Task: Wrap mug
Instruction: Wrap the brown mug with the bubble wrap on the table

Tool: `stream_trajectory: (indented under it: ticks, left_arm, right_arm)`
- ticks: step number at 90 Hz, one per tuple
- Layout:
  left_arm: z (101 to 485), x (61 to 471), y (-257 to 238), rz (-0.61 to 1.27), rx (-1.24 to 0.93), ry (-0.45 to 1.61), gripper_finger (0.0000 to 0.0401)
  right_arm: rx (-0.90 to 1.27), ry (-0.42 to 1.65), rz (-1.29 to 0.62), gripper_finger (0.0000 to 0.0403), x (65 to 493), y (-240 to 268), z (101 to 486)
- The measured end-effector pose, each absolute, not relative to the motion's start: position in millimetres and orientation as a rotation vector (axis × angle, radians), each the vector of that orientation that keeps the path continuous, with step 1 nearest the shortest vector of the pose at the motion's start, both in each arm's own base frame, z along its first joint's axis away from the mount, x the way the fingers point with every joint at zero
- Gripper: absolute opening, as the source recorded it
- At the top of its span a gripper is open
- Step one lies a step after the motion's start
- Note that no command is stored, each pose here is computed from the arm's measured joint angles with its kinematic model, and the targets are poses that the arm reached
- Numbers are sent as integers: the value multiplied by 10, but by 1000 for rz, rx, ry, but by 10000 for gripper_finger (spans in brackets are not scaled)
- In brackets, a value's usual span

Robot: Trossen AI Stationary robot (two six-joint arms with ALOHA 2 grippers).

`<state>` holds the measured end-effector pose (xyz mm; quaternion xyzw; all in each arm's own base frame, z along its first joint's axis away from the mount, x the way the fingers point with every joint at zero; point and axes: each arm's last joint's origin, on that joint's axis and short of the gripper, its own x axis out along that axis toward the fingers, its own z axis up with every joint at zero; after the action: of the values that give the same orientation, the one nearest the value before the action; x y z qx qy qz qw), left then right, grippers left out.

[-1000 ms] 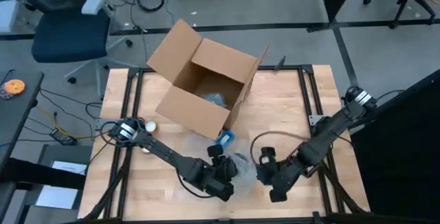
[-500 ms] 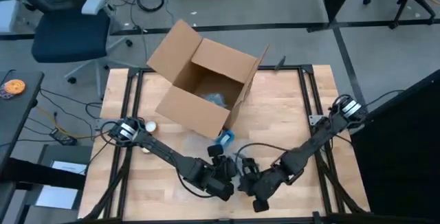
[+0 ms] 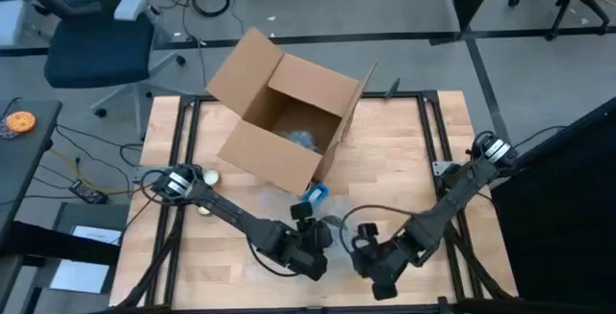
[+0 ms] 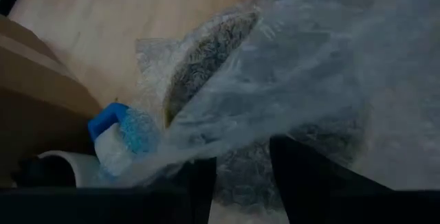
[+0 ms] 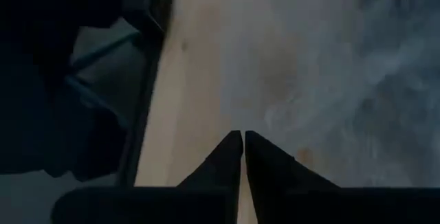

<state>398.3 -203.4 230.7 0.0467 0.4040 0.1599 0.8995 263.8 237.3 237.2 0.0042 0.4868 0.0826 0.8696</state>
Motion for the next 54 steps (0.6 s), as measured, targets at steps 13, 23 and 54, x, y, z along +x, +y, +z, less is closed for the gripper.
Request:
stream_trajectory:
  ticks: [13, 23, 54]
  left_arm:
    - [2306, 3982, -2035, 332, 88, 837, 120]
    - [2304, 3980, -2034, 330, 89, 842, 120]
    - [2301, 3980, -2031, 331, 91, 844, 120]
  right_arm:
    - [-5, 1047, 151, 0, 2704, 2436, 2177]
    - [13, 943, 187, 0, 2783, 2500, 2216]
    - [-76, 704, 238, 0, 2828, 2515, 2707]
